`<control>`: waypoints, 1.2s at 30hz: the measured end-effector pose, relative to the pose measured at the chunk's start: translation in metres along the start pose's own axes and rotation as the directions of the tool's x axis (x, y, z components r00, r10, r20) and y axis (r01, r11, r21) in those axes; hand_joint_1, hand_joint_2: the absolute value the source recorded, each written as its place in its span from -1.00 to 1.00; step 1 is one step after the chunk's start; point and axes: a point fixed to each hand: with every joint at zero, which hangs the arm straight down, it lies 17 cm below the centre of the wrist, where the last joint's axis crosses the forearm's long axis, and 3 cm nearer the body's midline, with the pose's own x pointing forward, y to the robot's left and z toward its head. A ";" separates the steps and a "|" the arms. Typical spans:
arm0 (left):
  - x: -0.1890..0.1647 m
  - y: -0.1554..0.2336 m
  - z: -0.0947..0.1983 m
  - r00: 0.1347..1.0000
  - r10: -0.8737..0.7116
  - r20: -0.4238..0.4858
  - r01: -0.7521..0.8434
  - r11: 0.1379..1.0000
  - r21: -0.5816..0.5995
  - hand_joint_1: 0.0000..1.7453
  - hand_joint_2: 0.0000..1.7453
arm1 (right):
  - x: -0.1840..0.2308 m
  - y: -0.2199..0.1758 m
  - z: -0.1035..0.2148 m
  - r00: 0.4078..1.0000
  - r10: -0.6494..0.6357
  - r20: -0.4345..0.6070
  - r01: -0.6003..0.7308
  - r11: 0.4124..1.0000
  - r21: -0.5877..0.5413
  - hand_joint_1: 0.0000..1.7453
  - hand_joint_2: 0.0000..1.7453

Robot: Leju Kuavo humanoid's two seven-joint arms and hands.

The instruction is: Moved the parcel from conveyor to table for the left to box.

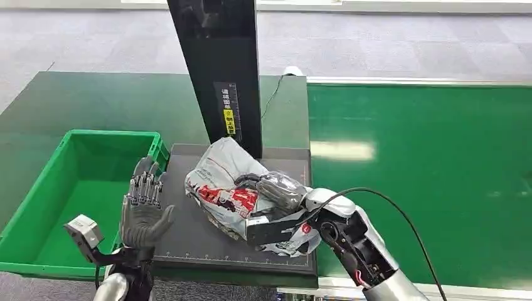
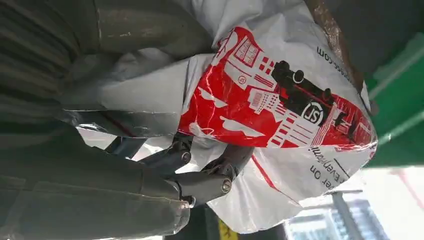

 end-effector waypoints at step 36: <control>-0.010 0.014 0.006 1.000 -0.016 -0.012 0.016 0.999 -0.029 -1.00 1.00 | -0.013 0.067 -0.031 0.938 0.322 0.126 -0.333 0.941 0.069 1.00 1.00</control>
